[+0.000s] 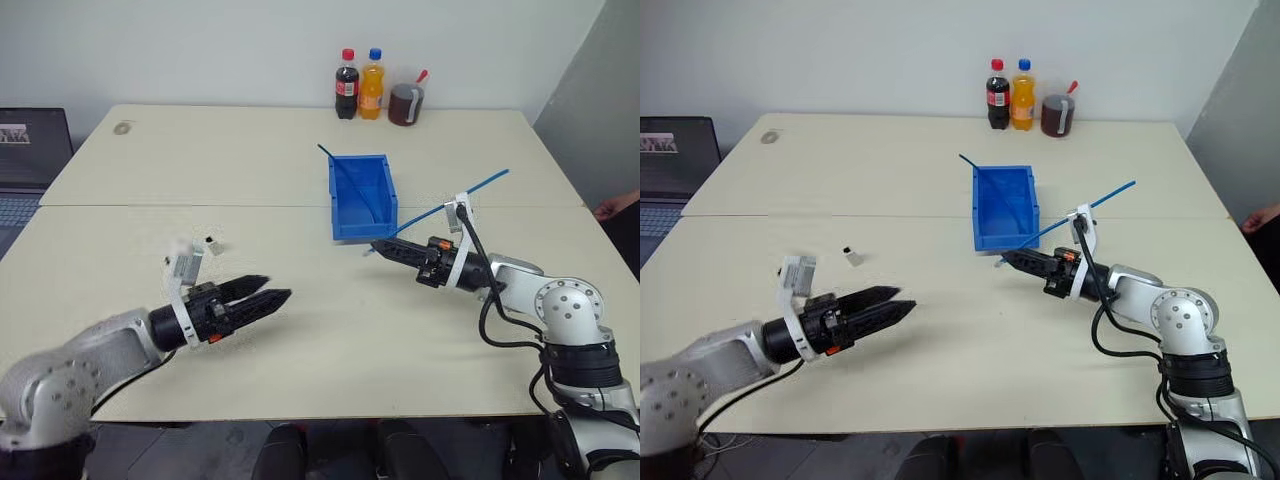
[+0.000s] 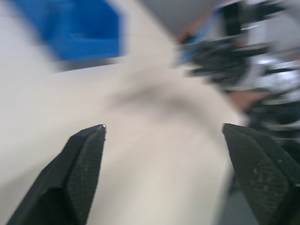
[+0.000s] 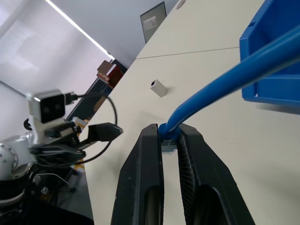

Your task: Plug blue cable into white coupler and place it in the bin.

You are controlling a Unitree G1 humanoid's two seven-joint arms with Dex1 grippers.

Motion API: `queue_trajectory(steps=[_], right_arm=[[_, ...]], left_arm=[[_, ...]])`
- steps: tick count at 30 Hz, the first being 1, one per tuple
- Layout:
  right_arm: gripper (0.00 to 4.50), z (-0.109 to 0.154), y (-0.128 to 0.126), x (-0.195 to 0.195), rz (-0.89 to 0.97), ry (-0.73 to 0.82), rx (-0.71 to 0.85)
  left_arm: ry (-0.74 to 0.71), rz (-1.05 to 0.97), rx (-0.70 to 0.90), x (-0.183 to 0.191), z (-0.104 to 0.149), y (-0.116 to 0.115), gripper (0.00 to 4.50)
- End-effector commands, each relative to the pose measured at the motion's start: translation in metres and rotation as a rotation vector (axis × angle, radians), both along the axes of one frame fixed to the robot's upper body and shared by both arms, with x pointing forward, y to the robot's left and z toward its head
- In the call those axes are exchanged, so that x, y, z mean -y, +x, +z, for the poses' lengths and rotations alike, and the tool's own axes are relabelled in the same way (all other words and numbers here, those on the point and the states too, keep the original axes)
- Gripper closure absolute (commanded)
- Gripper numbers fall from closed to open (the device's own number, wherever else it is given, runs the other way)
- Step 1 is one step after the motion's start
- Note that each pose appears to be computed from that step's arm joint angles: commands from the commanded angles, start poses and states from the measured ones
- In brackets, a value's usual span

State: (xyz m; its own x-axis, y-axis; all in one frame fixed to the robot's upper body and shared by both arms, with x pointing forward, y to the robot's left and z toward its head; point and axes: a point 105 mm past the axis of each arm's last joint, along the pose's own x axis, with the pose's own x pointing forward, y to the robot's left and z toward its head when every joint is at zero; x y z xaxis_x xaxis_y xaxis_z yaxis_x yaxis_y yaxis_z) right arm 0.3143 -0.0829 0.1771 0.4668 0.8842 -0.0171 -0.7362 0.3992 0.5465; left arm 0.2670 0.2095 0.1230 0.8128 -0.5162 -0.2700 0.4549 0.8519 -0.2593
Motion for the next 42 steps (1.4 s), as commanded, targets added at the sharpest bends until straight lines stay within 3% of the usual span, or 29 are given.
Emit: queue_trajectory(steps=[1,5,9,14,20,27,36,42], right_arm=[[4.35,0.005,0.002,-0.004,0.006,0.022,0.041],[4.35,0.005,0.006,-0.01,0.011,0.019,0.048],[4.35,0.006,0.011,-0.014,0.013,0.015,0.058],[4.35,0.007,0.015,-0.013,-0.002,0.004,0.075],[4.35,0.007,0.012,-0.003,-0.045,-0.007,0.076],[4.35,0.006,0.006,0.006,-0.087,-0.022,0.071],[4.35,0.007,0.001,0.008,-0.119,-0.023,0.065],[4.35,0.005,0.0,0.012,-0.14,-0.022,0.058]], left_arm=[[0.222,0.252,0.125,-0.023,-0.006,0.01,0.01],[0.356,0.269,0.173,-0.035,-0.013,0.015,0.01],[0.471,0.225,0.208,-0.072,-0.008,0.037,0.01],[0.462,0.136,0.193,-0.097,-0.005,0.067,0.01],[0.419,-0.07,0.157,-0.091,-0.013,0.093,0.01],[0.498,-0.167,0.124,-0.085,-0.014,0.116,0.01],[0.549,-0.227,0.075,-0.075,-0.012,0.127,0.01],[0.612,-0.236,0.034,-0.084,-0.018,0.122,1.06]])
